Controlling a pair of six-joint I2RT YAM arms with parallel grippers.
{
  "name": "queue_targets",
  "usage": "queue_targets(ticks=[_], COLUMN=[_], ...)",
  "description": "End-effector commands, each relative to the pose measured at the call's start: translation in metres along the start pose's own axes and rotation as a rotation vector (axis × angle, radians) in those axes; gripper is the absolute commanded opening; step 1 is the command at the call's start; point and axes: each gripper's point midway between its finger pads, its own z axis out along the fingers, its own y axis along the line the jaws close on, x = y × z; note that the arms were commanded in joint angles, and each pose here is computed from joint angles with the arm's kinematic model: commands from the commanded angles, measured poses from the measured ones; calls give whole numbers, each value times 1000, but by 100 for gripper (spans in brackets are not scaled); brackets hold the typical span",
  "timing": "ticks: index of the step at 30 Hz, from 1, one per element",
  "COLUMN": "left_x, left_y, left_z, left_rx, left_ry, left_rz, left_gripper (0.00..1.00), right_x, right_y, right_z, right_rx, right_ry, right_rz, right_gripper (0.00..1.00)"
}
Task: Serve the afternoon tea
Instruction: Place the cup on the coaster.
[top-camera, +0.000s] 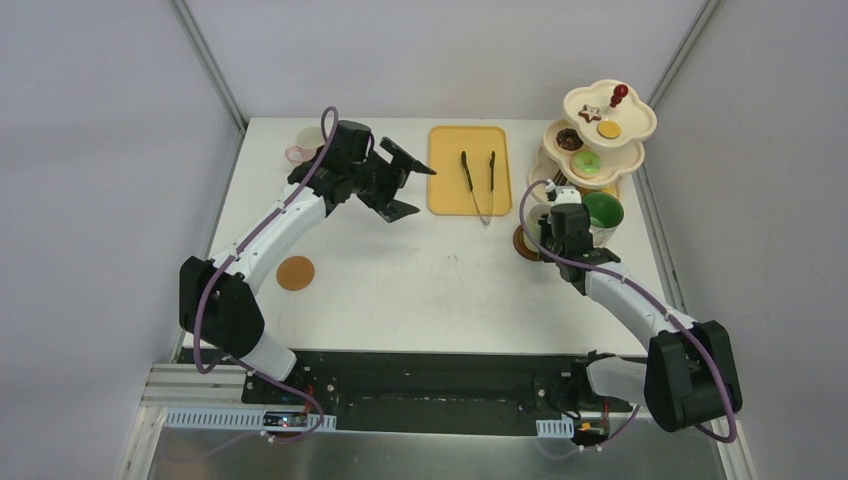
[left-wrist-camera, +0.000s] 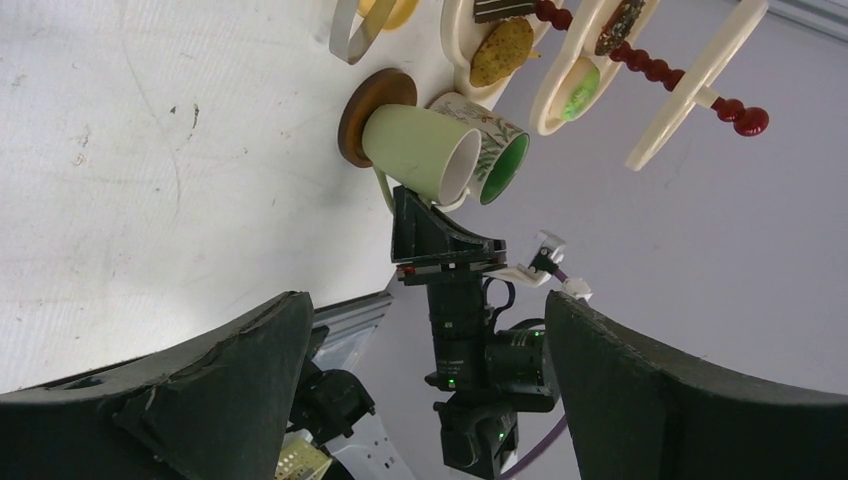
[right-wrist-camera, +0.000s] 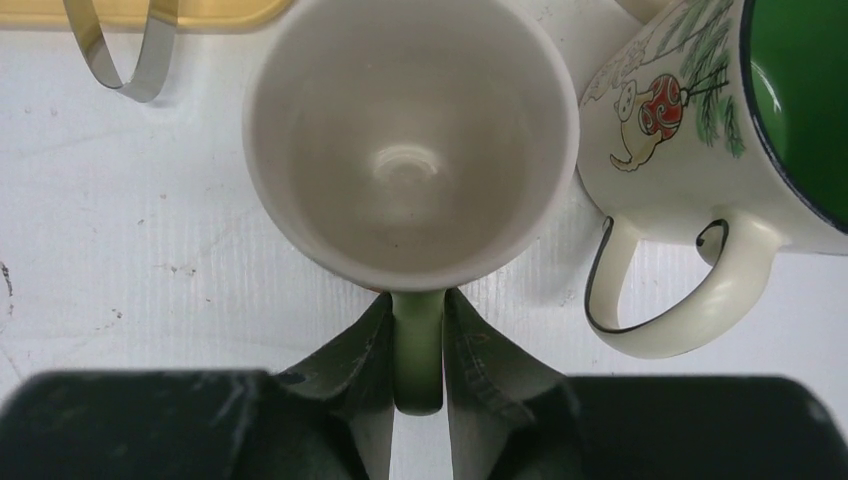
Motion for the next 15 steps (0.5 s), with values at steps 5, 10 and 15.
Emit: queue_targets(ticks=[5, 10, 15], left_x=[-3, -4, -7], left_y=[-9, -8, -9], left_z=[-4, -5, -7], left_rx=[48, 41, 34], left_ry=[15, 10, -8], left_rz=[-3, 13, 65], left_gripper=[89, 89, 89], right_x=[-14, -19, -22], right_y=[0, -1, 0], right_z=[-8, -18, -33], right_rx=[4, 8, -1], right_ry=[-32, -15, -4], right_rz=[36, 65, 101], right_gripper=[42, 61, 78])
